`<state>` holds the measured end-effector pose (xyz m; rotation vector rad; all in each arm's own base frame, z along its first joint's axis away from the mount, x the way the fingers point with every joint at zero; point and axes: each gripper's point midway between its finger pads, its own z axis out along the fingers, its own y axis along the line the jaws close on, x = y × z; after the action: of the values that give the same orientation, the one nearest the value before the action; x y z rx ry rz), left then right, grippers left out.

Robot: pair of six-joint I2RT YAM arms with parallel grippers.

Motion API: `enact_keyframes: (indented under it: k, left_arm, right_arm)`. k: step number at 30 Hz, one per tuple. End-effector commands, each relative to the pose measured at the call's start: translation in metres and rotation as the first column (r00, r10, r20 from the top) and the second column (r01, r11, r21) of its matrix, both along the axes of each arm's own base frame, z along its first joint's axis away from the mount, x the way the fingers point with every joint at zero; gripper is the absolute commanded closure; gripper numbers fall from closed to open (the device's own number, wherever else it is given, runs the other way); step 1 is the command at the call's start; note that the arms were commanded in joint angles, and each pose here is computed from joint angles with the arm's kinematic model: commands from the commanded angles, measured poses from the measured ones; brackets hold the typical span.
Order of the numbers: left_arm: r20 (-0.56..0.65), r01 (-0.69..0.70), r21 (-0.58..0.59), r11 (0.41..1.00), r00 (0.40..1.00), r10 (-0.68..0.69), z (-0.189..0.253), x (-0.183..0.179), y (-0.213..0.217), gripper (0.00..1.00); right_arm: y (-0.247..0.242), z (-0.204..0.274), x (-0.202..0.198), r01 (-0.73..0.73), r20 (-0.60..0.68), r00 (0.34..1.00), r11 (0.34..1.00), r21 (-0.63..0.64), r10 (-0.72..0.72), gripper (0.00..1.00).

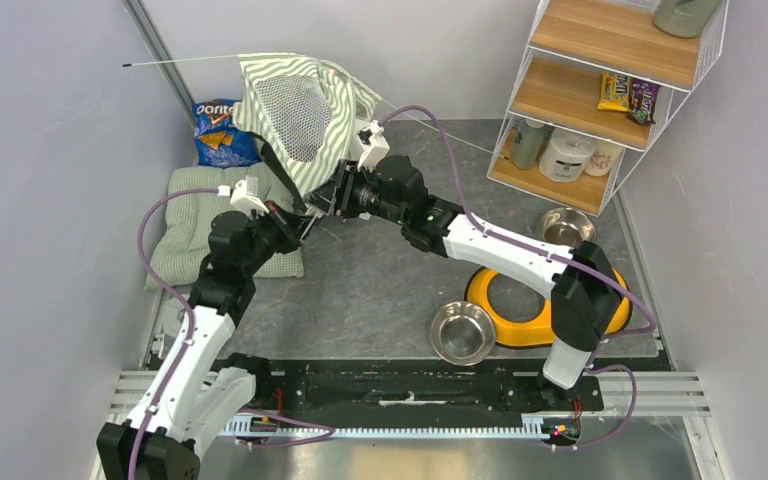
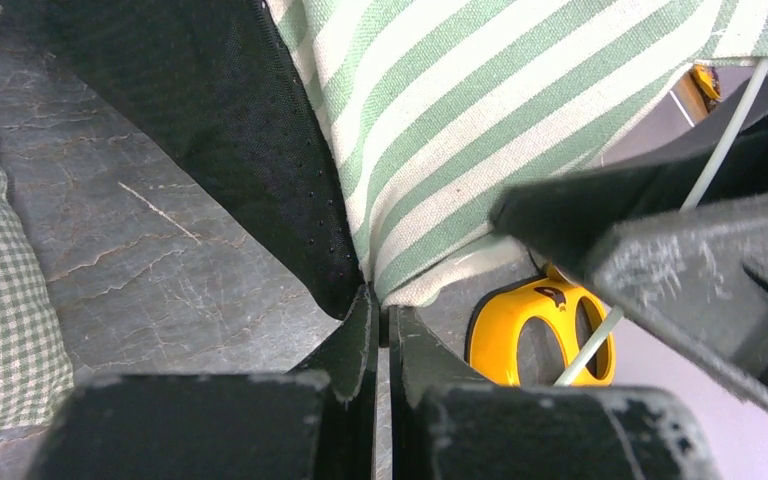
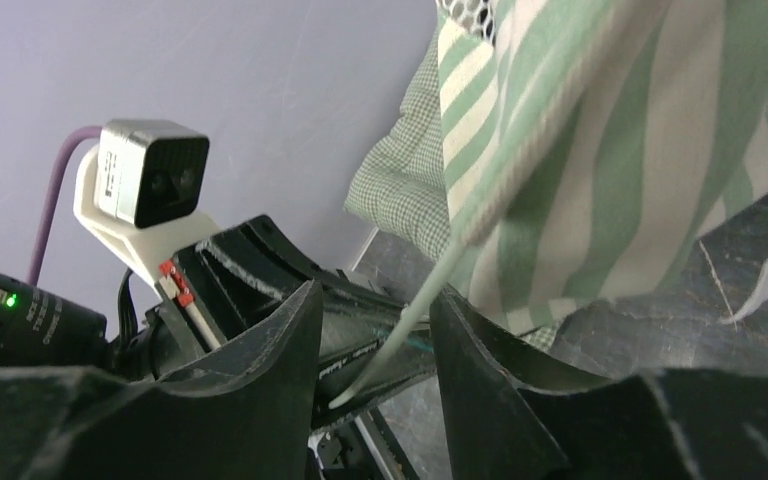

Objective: Set up the pet tent

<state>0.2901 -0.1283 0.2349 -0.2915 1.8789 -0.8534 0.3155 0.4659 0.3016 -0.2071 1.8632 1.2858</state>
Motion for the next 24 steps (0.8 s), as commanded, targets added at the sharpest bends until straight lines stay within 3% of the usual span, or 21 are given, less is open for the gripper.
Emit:
enact_keyframes:
  k: [1, 12, 17, 19, 22, 24]
  left_arm:
    - [-0.044, -0.023, -0.032, 0.999, 0.999, 0.021, -0.009, 0.003, -0.001, 0.98]
    - [-0.039, -0.012, -0.030, 0.999, 0.999, 0.011, -0.010, 0.005, -0.003, 0.98]
    - [-0.033, -0.006, -0.019, 1.000, 0.999, 0.006, -0.012, 0.003, -0.002, 0.98]
    - [-0.034, -0.004, -0.014, 1.000, 0.999, 0.004, -0.012, 0.003, -0.002, 0.98]
    - [-0.029, -0.002, 0.000, 1.000, 1.000, 0.002, -0.013, 0.002, -0.001, 0.98]
    - [-0.024, 0.003, 0.019, 1.000, 1.000, -0.003, -0.014, 0.000, 0.000, 0.98]
  right_arm:
    - [-0.005, 0.005, -0.020, -0.044, -0.012, 0.999, 0.999, 0.029, 0.044, 0.47]
    - [0.013, -0.003, -0.042, -0.135, 0.012, 0.991, 0.989, 0.054, 0.134, 0.51]
    - [0.017, 0.002, -0.037, -0.133, 0.033, 0.991, 0.989, 0.064, 0.131, 0.61]
    - [0.019, 0.001, -0.037, -0.135, 0.031, 0.991, 0.989, 0.064, 0.133, 0.74]
    - [0.017, 0.001, -0.034, -0.116, 0.031, 0.993, 0.991, 0.061, 0.114, 1.00]
    - [0.013, 0.004, -0.029, -0.086, 0.052, 0.995, 0.995, 0.055, 0.083, 1.00]
